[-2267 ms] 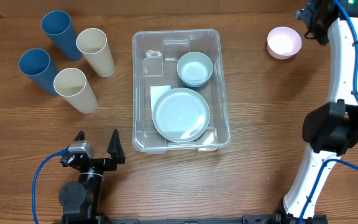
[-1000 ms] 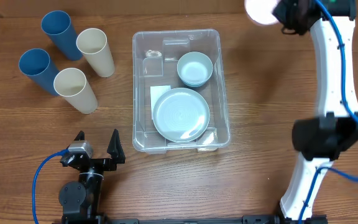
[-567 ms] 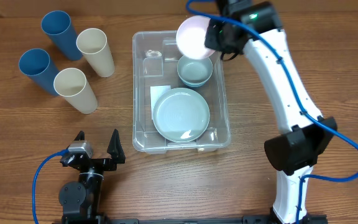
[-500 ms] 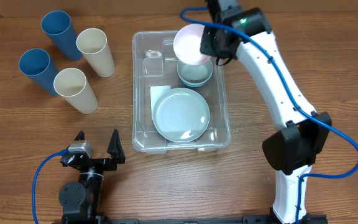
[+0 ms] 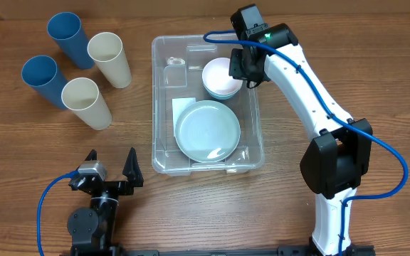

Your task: Pack container

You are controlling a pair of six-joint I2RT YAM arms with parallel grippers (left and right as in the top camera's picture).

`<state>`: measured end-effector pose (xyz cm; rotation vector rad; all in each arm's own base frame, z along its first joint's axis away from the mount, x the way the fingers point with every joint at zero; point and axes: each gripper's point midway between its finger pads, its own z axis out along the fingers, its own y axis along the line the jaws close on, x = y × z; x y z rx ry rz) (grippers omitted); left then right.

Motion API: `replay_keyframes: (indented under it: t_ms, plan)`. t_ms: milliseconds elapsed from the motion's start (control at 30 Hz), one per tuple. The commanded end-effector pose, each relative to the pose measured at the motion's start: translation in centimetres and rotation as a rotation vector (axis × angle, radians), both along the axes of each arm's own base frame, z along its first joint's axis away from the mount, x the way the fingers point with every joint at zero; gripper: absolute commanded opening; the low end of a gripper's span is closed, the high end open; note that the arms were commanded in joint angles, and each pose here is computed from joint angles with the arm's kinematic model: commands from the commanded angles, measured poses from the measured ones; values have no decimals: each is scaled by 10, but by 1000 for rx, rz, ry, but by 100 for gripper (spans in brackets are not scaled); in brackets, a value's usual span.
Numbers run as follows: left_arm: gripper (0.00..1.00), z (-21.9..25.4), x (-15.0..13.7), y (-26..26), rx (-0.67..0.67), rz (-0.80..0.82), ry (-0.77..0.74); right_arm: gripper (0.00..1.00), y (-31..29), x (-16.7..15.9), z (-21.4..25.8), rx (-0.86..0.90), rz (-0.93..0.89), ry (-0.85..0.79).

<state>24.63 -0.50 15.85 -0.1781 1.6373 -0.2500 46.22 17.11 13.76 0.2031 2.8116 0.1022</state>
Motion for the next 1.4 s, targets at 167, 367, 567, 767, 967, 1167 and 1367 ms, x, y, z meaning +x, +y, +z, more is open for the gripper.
replay_keyframes:
  t_ms: [167,367,567,767,967,1167,1367]
  plan:
    - [100,-1,0,3,-13,15,3,66,-70,11,170,129,-201,-286]
    - [100,-1,0,3,-13,15,3,100,-250,-7,184,176,-731,-285]
    - [100,-1,0,3,-13,15,3,100,-315,-28,181,152,-881,-278]
    - [100,38,-15,-50,-111,-296,-63,100,-318,-30,181,151,-888,-278]
    - [100,157,-29,-41,-72,-229,65,100,-318,-30,181,151,-888,-278]
    - [100,212,56,-51,144,-436,538,100,-318,-30,181,151,-888,-278]
    - [100,154,126,-63,42,-571,742,100,-318,-30,181,151,-888,-278]
